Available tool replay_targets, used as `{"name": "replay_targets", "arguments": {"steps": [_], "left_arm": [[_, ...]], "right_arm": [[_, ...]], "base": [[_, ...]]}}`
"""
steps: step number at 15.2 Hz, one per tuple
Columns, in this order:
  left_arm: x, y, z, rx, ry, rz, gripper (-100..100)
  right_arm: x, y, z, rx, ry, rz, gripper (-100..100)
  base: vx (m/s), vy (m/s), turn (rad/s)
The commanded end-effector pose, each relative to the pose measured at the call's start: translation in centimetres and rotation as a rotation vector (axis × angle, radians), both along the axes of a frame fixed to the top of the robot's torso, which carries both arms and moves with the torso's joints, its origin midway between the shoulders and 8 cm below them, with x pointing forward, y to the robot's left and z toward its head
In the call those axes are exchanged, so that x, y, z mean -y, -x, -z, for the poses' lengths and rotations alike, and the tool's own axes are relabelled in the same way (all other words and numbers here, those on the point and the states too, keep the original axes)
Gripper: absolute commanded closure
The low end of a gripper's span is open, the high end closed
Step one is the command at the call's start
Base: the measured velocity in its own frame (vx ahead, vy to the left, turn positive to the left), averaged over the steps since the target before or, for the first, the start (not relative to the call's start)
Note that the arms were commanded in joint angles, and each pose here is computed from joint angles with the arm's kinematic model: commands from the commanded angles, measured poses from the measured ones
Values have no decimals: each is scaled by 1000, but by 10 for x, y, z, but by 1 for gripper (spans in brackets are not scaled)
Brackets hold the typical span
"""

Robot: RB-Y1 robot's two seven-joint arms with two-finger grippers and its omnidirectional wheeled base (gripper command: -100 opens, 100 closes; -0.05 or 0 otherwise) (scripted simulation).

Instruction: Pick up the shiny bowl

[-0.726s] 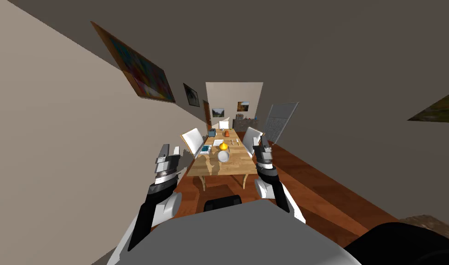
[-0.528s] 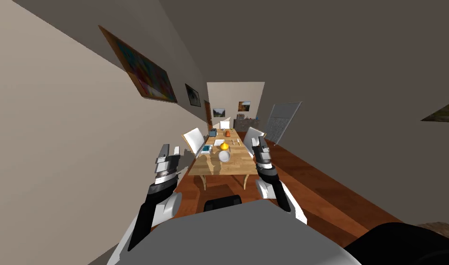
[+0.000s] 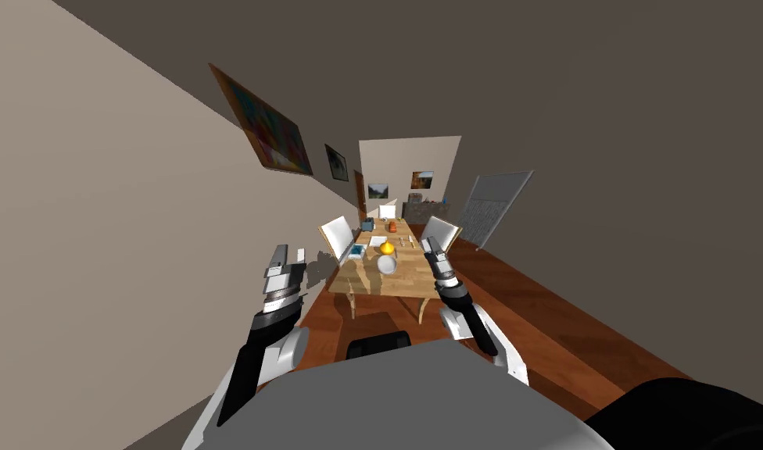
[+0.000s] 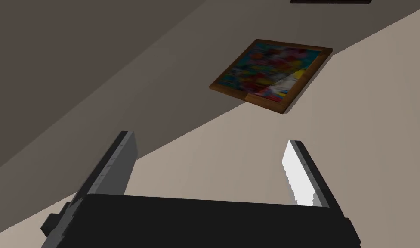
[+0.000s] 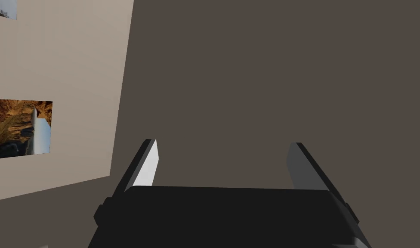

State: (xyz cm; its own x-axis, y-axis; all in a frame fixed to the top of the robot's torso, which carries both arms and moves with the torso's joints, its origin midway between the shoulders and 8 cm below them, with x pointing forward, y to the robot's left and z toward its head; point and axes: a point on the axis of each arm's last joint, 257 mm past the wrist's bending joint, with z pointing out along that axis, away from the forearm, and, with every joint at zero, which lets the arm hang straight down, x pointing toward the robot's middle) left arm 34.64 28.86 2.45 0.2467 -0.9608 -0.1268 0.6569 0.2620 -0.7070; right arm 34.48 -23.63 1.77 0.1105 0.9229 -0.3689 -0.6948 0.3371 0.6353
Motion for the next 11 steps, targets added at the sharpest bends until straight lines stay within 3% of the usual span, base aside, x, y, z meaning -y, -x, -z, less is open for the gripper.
{"name": "replay_targets", "arguments": {"steps": [1, 6, 8, 11], "left_arm": [[0, 0, 0, 0, 0, 0, 0], [0, 0, 0, 0, 0, 0, 0], [0, 0, 0, 0, 0, 0, 0], [0, 0, 0, 0, 0, 0, 0]], "right_arm": [[-1, -6, 11, -29, 38, -7, -100], [0, -24, 57, -148, 161, -19, -100], [-1, -24, 58, -151, 181, -27, -100], [5, -34, 95, -241, 268, -28, -100]], "base": [[-18, 46, 138], [-17, 66, 163], [-12, 46, 132], [-7, 53, 175]]}}
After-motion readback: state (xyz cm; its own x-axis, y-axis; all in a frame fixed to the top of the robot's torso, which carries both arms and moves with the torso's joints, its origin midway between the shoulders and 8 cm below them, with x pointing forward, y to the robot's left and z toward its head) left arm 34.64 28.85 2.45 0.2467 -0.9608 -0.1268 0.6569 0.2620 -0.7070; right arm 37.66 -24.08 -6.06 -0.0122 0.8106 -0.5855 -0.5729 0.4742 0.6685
